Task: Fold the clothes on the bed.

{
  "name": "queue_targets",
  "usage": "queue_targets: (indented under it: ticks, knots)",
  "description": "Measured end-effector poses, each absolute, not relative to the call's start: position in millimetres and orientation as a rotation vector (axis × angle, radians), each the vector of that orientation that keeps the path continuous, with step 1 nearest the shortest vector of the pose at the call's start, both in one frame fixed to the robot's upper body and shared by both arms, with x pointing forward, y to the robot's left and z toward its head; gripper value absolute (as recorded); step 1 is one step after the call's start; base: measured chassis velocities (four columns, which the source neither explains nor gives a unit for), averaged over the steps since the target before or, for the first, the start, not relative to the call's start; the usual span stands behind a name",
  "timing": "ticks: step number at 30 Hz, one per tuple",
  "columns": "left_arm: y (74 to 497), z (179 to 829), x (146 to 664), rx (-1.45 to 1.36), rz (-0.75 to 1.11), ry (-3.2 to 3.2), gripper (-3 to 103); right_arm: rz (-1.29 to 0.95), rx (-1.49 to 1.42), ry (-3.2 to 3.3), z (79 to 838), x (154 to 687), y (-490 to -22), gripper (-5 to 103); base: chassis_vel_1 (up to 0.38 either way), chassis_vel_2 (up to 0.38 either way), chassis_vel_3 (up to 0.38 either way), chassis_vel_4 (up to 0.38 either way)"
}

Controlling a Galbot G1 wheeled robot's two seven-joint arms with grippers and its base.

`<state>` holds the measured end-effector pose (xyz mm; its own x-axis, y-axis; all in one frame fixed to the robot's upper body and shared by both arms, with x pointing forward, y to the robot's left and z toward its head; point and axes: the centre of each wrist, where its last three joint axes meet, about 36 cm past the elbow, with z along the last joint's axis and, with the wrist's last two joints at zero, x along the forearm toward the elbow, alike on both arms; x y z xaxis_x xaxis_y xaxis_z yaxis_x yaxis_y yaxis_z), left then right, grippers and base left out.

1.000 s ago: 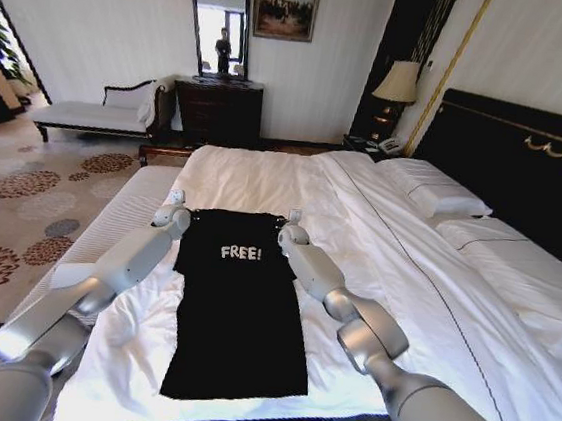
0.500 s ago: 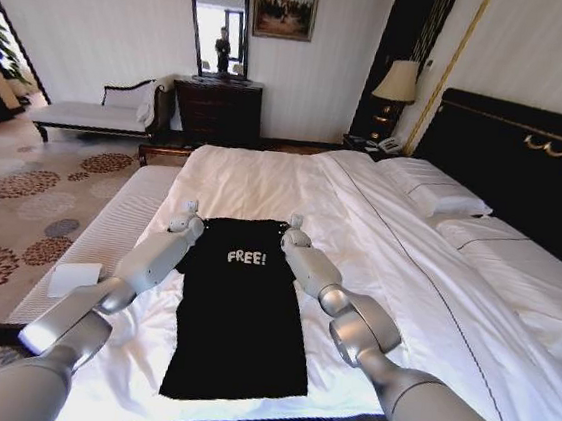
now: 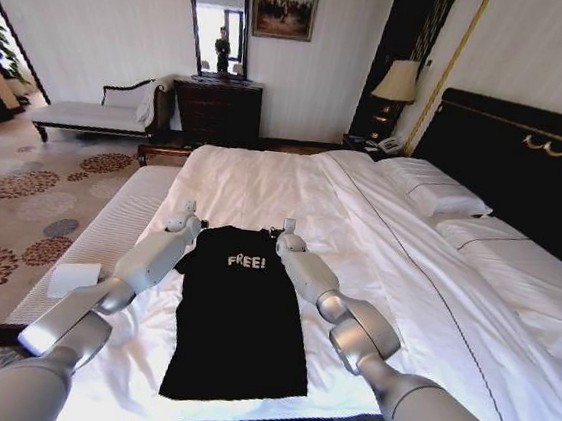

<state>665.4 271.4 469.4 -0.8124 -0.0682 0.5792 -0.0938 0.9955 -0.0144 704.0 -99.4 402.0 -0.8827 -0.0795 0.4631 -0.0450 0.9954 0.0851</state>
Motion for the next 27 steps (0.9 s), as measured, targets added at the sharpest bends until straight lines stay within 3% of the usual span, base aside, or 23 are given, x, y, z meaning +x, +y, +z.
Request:
queue_targets:
  ticks: [2, 4, 8, 13, 21, 27]
  knots:
    - [278, 466, 637, 0.08, 0.079, -2.553, 77, -0.138, 0.079, -2.646, 404, 689, -111, 76, 0.0, 0.0, 0.0, 0.0]
    - [282, 460, 622, 0.063, 0.066, -2.575, 77, -0.139, 0.083, -2.646, 402, 681, -114, 82, 0.0, 0.0, 0.0, 0.0]
    - [306, 447, 575, 0.045, -0.003, -2.655, 97, -0.148, 0.092, -2.646, 389, 648, -124, 96, 0.0, 0.0, 0.0, 0.0]
    - [331, 447, 515, 0.043, 0.019, -2.713, 100, -0.202, 0.13, -2.668, 389, 594, -143, 100, 0.0, 0.0, 0.0, 0.0]
    - [337, 430, 433, -0.031, 0.026, -2.781, 100, -0.26, 0.053, -2.697, 392, 521, -207, 100, 0.0, 0.0, 0.0, 0.0]
    - [338, 416, 381, -0.07, 0.086, -2.79, 100, -0.27, 0.021, -2.695, 389, 473, -228, 100, 0.0, 0.0, 0.0, 0.0]
